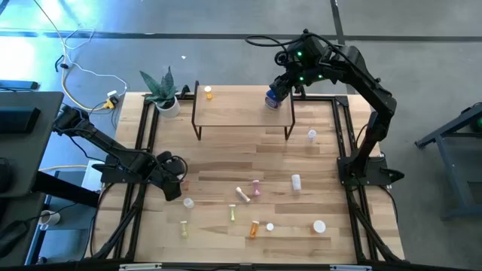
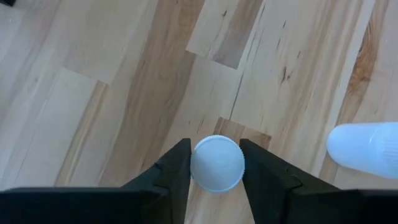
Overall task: Pick and place medicine bottles onto shelf by color
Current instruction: Put the left pink pill bottle on the shelf
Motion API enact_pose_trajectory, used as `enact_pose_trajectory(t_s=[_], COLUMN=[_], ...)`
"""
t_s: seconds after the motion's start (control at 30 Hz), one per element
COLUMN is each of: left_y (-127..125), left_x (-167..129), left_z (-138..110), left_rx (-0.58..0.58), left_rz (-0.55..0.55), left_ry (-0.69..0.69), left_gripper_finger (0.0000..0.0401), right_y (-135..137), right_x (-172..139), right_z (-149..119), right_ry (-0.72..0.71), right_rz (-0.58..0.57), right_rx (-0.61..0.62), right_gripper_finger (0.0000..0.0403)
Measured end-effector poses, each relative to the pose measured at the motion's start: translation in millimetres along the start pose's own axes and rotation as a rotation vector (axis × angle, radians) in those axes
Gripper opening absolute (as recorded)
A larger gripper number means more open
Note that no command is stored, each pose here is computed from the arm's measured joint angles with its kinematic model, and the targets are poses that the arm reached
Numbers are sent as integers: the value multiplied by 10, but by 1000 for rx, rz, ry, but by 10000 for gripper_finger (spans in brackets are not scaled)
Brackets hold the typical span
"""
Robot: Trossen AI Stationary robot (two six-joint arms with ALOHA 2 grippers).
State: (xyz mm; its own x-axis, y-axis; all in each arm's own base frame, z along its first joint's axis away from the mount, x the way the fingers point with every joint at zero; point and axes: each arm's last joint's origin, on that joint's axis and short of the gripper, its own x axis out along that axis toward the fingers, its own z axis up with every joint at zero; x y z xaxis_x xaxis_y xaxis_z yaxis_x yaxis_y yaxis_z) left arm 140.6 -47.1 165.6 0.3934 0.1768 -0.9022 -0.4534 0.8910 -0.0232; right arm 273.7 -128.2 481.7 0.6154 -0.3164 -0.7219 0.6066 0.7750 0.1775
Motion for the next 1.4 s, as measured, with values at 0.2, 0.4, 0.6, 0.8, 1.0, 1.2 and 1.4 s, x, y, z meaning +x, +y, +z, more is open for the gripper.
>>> enact_pose_trajectory(t_s=[0.2, 0.4, 0.6, 0.8, 1.0, 1.2, 1.4], left_y=[-27, -61, -5, 141, 443, 783, 1079], left_x=[-35, -165, -428, -803, -1174, -1470, -1565], left_z=[33, 206, 531, 963, 1330, 1618, 1941], left_rx=[2, -6, -32, -41, -73, -73, -119], left_rz=[-27, -58, -56, -50, 36, 168, 243], left_ry=[3, -35, -76, -207, -360, -453, -460], left_gripper_finger=[113, 120, 121, 121, 122, 122, 122], right_y=[-7, -7, -8, -8, -9, -9, -9], right_x=[0, 0, 0, 0, 0, 0, 0], right_z=[2, 2, 3, 3, 3, 3, 3], right_ry=[-1, -1, -1, -1, -1, -1, -1], right_rz=[-1, -2, -2, -2, -2, -2, -2], right_rx=[2, 2, 2, -22, -32, -40, -43], right_gripper_finger=[218, 218, 218, 218, 218, 218, 218])
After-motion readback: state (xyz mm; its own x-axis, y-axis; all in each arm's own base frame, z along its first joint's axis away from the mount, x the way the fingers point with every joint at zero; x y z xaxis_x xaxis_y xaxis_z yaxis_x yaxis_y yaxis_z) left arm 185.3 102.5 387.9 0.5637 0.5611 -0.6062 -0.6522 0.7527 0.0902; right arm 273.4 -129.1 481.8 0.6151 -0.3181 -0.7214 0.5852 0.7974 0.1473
